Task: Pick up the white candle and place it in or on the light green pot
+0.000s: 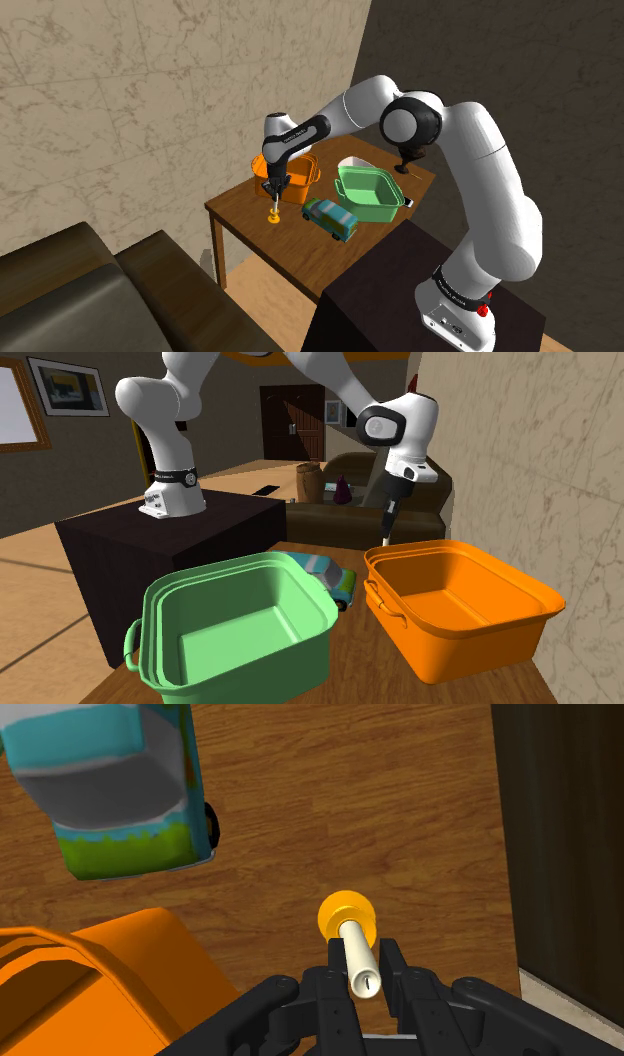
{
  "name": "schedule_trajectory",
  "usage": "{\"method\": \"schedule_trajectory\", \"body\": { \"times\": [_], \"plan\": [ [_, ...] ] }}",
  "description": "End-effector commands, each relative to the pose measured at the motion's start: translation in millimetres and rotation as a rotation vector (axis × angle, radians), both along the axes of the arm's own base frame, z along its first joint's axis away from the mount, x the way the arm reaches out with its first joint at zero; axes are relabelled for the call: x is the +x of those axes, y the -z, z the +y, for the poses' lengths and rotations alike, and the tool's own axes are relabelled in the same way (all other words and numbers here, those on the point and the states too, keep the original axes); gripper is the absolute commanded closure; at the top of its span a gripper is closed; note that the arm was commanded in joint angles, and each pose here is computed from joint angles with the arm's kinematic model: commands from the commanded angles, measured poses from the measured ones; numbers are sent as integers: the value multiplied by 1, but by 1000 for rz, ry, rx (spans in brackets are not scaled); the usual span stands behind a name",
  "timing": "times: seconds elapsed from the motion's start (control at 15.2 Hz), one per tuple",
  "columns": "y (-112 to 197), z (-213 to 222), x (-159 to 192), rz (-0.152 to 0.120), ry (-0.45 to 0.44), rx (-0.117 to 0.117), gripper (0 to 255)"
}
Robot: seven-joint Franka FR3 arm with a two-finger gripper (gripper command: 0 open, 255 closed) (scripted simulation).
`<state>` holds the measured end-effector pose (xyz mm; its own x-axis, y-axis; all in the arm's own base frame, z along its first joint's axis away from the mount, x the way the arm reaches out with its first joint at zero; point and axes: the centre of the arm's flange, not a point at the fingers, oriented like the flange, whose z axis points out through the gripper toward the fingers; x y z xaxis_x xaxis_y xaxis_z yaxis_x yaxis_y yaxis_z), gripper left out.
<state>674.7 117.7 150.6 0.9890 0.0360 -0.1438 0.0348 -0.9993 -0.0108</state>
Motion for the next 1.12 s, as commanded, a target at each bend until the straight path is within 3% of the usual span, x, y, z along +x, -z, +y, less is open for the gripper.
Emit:
{"method": "schedule_trajectory", "body": {
  "times": [0.0, 1.06],
  "plan": [
    [0, 0, 0, 0, 0, 0, 255],
    [-74, 0, 0, 0, 0, 0, 255]
  ]
}}
